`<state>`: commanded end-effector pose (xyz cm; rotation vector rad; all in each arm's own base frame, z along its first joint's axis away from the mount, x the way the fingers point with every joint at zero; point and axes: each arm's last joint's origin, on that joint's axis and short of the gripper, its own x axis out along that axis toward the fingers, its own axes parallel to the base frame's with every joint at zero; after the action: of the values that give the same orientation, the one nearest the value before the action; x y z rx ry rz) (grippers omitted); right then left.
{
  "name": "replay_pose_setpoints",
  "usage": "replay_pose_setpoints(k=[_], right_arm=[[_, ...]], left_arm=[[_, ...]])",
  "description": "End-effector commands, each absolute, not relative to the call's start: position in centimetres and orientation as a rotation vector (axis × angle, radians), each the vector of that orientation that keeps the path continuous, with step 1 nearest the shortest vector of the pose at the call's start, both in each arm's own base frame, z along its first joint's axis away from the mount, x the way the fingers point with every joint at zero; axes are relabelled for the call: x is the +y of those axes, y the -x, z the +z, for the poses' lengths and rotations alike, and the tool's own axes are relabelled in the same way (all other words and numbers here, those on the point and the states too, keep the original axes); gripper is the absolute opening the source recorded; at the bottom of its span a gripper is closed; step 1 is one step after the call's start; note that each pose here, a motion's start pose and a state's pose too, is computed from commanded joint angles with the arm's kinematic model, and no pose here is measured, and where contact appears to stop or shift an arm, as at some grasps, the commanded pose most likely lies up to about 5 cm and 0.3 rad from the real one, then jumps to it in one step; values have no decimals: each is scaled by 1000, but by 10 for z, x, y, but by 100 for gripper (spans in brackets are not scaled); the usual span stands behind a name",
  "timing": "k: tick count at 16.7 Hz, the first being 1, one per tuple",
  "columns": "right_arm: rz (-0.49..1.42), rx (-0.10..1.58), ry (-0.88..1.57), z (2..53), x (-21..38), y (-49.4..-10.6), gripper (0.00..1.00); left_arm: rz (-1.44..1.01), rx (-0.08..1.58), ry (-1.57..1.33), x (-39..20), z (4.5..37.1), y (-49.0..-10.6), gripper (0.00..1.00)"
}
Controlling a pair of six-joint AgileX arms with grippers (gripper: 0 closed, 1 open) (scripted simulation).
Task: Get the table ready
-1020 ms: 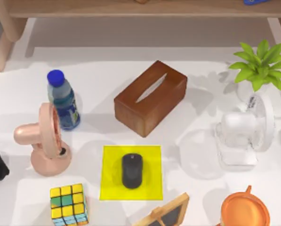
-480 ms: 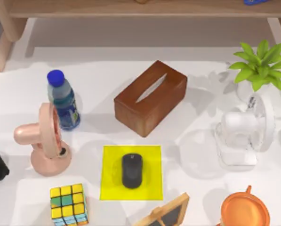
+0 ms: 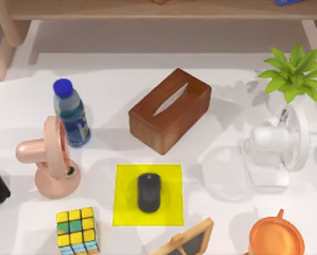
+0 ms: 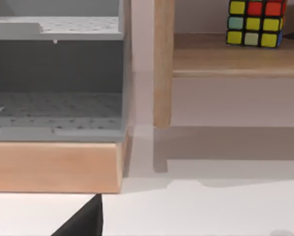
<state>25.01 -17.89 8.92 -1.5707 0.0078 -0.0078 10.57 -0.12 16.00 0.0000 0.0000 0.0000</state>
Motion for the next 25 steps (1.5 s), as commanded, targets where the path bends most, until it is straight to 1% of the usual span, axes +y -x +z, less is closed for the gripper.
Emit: replay_pose_setpoints(k=[8,9,18,20,25], right_arm=[[-8,8,1571,89,-179,-250,2],[-8,8,1571,89,-179,-250,0],[-5,12,1566,88,-179,-251,0],[-5,12,1567,88,-180,-261,0],[-8,8,1570,89,-181,-308,0]], left_arm=[[0,0,0,-1,160,-106,100],[0,0,0,-1,160,-106,100],[0,0,0,-1,160,-106,100],[0,0,0,-1,160,-106,100],[0,0,0,-1,160,-106,100]])
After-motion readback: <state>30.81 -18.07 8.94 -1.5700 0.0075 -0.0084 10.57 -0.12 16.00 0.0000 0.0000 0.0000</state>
